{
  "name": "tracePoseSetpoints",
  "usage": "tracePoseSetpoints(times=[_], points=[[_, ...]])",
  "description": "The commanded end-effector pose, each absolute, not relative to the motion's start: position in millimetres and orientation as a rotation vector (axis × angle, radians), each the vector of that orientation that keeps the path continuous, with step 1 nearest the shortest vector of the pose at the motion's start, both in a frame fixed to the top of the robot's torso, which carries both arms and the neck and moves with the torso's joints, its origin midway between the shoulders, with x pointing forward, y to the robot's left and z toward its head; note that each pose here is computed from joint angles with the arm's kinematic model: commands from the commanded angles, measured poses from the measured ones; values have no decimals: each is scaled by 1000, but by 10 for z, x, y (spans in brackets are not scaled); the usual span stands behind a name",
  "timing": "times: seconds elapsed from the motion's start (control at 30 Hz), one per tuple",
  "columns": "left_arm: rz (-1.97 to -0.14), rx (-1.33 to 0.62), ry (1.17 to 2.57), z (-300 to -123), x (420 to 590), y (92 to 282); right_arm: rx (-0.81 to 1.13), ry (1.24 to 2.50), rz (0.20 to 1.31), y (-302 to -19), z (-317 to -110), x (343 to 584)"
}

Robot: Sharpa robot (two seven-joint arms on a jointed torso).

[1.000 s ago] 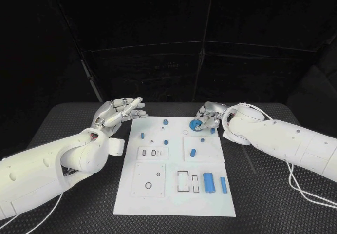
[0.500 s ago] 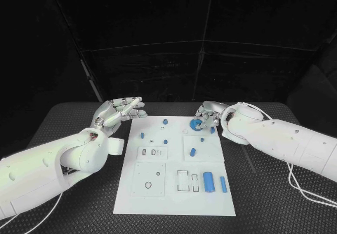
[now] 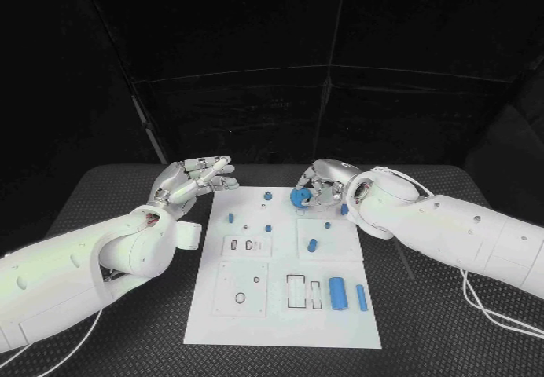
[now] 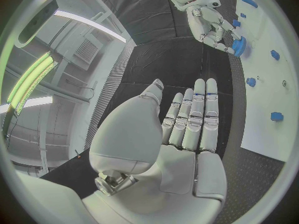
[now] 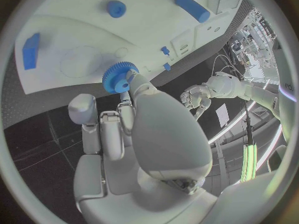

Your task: Assemble the parts on the task board

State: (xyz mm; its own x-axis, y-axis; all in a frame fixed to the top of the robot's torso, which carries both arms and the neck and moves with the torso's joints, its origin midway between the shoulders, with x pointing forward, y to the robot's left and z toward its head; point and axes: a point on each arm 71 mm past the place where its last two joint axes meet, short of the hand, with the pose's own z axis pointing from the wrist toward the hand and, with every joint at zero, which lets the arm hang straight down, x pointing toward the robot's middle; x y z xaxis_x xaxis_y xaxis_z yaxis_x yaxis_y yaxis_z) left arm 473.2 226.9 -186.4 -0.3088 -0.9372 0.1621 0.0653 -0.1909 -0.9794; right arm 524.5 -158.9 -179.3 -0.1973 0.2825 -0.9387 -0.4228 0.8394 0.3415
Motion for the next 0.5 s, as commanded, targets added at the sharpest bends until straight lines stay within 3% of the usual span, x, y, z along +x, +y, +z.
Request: tracePoseSetpoints(times=[0.03, 0.5], points=[[-1632, -1097, 1271, -1844, 4729, 2248, -126, 1585, 681, -1425, -1709, 5202], [-1638, -1097, 1274, -1844, 4729, 2225, -145, 1582, 687, -888, -1770, 5286]])
